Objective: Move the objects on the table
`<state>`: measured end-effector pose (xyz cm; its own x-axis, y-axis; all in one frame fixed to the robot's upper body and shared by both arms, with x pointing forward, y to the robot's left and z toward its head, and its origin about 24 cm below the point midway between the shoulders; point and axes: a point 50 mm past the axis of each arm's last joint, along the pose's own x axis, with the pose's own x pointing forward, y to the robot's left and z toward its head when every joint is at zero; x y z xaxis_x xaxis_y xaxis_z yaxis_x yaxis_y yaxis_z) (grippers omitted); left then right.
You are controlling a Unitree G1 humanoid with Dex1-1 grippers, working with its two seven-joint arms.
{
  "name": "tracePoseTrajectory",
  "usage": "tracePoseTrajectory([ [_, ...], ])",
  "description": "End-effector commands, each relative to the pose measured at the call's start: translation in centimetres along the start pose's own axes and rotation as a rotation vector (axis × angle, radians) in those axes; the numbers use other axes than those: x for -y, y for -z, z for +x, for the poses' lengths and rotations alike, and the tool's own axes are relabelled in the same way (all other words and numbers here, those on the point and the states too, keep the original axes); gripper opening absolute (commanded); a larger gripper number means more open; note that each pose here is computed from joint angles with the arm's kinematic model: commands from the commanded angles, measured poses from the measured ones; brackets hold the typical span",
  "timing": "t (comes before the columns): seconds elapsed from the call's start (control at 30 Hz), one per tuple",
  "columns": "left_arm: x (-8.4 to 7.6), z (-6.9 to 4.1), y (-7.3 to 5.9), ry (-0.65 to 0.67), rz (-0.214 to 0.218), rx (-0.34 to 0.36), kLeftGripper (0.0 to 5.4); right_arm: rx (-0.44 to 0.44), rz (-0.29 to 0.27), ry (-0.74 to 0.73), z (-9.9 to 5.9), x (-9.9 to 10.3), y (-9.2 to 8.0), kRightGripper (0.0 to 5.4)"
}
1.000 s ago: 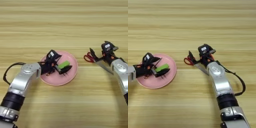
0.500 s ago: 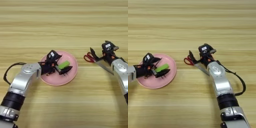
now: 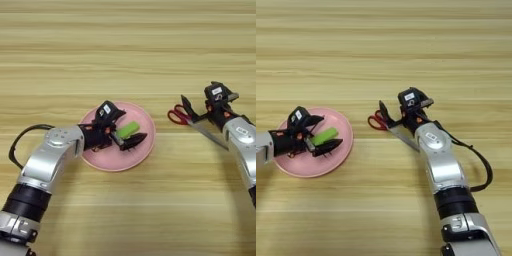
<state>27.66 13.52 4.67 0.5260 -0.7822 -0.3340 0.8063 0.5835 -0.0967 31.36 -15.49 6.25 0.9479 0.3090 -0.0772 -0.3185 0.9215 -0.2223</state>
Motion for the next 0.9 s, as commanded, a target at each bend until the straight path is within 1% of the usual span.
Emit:
tracePoseTrajectory([
  [0.03,-0.1,0.2,0.5,0.010,-0.027,-0.030,5.36,-0.014,0.007,0.010,-0.2,0.2,0.2,5.40],
  [0.2,-0.2,0.2,0.8,0.011,-0.028,-0.051,5.36,-0.014,0.007,0.011,-0.2,0.2,0.2,5.40],
  [0.4,-0.3,0.2,0.8,0.011,-0.032,-0.060,5.36,-0.012,0.007,0.013,-0.3,0.3,0.1,5.40],
  [0.73,-1.3,0.5,1.2,-0.010,-0.035,-0.112,5.36,-0.010,0.009,0.012,-0.3,0.2,0.0,5.40],
  [0.9,-1.7,0.6,1.3,-0.017,-0.026,-0.137,5.36,-0.010,0.010,0.014,-0.3,0.2,0.0,5.40],
])
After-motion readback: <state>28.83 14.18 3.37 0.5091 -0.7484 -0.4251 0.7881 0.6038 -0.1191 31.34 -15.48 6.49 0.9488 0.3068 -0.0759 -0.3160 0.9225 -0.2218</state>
